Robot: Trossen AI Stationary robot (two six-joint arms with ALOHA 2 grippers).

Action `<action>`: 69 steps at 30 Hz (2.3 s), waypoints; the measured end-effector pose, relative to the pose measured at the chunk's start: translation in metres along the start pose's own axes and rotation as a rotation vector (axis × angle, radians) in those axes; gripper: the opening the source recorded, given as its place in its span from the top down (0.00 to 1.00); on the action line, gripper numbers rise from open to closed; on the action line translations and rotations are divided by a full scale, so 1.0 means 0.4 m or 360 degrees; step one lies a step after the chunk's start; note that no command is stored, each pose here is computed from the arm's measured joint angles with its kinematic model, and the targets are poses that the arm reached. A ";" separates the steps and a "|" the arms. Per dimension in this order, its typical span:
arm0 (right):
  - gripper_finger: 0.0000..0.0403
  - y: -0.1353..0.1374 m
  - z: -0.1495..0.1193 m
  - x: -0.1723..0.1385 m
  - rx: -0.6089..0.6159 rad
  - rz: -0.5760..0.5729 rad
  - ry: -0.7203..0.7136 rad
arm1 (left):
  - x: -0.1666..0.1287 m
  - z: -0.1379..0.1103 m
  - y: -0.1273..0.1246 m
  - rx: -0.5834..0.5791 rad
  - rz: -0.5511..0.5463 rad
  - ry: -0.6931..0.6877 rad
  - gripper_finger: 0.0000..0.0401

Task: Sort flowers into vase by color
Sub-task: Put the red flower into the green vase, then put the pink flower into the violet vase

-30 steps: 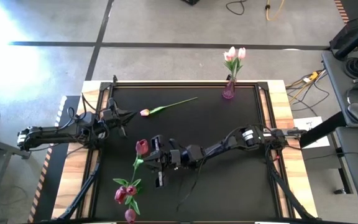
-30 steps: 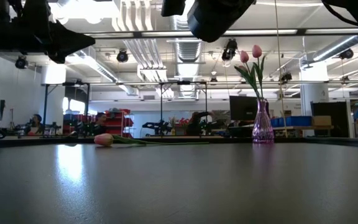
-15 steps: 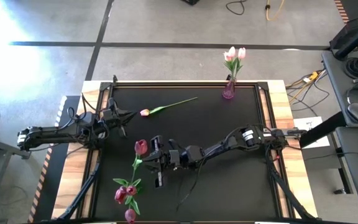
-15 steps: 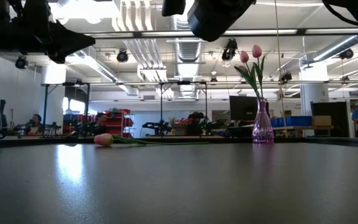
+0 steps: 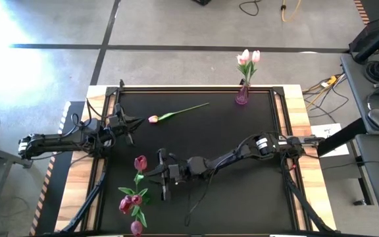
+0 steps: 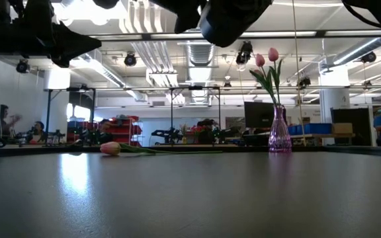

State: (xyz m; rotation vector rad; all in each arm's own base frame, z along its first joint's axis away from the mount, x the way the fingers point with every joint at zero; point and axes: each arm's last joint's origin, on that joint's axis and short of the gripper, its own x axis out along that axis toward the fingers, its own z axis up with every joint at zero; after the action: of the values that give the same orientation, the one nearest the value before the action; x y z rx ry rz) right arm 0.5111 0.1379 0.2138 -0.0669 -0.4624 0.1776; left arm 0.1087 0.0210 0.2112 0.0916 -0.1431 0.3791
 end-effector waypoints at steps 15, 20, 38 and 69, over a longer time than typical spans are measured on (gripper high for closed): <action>0.83 0.006 -0.046 -0.004 -0.0019 0.0057 0.0404 | 0.000 -0.001 0.000 -0.0009 0.0000 0.0010 1.00; 0.67 0.007 -0.039 -0.003 0.0030 0.0078 0.0594 | 0.000 -0.002 0.000 -0.0008 -0.0001 0.0012 1.00; 0.69 -0.027 0.126 -0.093 -0.0314 -0.0011 0.1455 | 0.000 -0.004 -0.001 -0.0005 -0.0019 0.0023 1.00; 0.65 -0.613 -0.025 -0.271 -0.0071 -0.0416 0.2144 | 0.002 0.009 -0.001 -0.0018 -0.0038 0.0082 1.00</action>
State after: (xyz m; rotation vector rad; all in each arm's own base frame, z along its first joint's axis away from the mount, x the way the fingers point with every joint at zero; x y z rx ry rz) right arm 0.4582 -0.1233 0.1830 -0.1502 0.8685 -0.1536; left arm 0.1092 0.0206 0.2151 0.0720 -0.0932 0.3565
